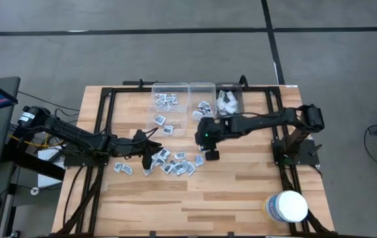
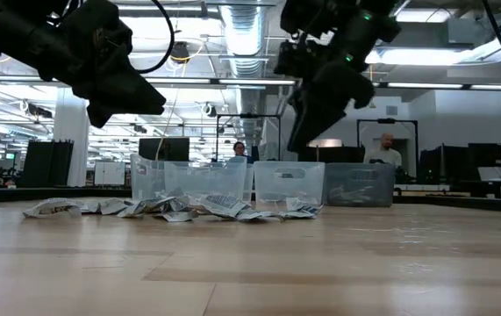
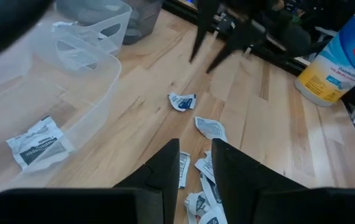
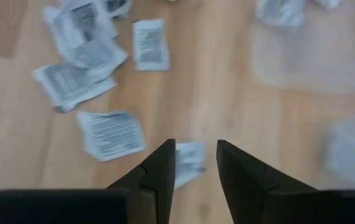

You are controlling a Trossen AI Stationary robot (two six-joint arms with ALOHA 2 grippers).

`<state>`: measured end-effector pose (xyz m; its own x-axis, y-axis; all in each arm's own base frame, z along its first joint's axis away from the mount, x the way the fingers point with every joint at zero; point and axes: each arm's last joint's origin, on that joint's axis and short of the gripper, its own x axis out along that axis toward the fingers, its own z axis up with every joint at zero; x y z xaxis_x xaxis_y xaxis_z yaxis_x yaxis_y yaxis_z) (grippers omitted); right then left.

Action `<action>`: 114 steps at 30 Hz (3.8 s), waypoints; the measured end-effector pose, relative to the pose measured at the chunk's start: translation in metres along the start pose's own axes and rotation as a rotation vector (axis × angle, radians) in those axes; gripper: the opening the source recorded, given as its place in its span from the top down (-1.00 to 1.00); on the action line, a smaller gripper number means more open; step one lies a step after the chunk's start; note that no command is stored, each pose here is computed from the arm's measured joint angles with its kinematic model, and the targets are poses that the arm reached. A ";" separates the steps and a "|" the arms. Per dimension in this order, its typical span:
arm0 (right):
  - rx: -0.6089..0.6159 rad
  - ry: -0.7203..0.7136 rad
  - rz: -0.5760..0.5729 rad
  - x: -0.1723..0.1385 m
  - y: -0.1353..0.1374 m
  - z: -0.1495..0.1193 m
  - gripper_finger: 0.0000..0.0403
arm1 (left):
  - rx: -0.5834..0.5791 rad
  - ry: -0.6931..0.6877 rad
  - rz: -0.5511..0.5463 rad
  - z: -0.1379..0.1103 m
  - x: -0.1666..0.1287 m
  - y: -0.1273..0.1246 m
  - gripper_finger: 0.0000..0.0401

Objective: Pick & Place First Aid Supplies
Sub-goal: Put the alcohol pad into the top right transparent bin

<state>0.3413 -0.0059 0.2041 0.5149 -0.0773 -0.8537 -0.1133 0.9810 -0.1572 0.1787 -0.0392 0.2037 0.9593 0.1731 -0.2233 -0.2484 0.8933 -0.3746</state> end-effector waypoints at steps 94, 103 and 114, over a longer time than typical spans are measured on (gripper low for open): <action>0.276 -0.059 -0.372 0.006 -0.082 0.017 0.23 | -0.021 0.028 -0.057 -0.003 -0.002 -0.004 0.53; -0.064 -0.043 -0.152 0.010 0.016 0.033 0.33 | -0.013 0.031 -0.055 -0.003 -0.002 -0.004 0.53; -0.042 0.028 -0.025 0.026 0.070 0.000 0.40 | 0.000 0.047 -0.046 -0.009 -0.002 -0.001 0.53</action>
<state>0.3467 0.0607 0.1713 0.4939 -0.1076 -0.8629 -0.1362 0.9705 -0.1990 0.1757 -0.0438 0.1961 0.9622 0.1121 -0.2481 -0.2042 0.8998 -0.3855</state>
